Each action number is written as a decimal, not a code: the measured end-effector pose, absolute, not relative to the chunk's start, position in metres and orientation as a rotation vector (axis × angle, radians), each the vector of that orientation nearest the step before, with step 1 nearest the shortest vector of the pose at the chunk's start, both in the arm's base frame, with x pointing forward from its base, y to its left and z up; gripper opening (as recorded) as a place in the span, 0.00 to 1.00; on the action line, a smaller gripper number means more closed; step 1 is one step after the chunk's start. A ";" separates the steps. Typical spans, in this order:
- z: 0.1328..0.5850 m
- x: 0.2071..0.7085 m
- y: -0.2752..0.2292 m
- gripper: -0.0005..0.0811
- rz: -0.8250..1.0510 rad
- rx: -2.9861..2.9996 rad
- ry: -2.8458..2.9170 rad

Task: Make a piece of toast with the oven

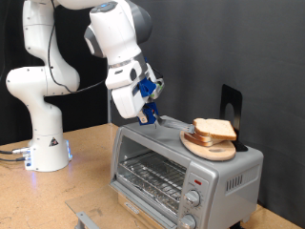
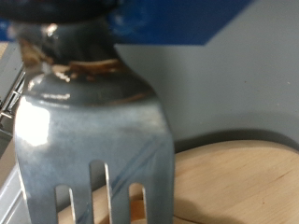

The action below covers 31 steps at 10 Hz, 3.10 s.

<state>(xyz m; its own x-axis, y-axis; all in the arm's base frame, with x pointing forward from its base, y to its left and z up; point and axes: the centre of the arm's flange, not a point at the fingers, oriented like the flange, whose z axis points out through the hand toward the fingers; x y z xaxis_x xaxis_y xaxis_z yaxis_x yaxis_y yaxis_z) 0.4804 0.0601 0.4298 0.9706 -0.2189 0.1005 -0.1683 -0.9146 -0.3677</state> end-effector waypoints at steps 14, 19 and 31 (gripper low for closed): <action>0.424 0.510 0.094 0.52 -0.144 -2.767 0.297; 0.421 0.524 0.106 0.49 -0.137 -2.767 0.302; 0.420 0.535 0.114 0.49 -0.250 -2.720 0.299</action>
<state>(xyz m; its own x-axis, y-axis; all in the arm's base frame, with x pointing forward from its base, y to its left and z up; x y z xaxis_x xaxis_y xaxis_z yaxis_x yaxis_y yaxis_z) 0.5347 0.1139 0.4197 0.9613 -0.2422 0.1312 -0.1726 -0.9008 -0.3985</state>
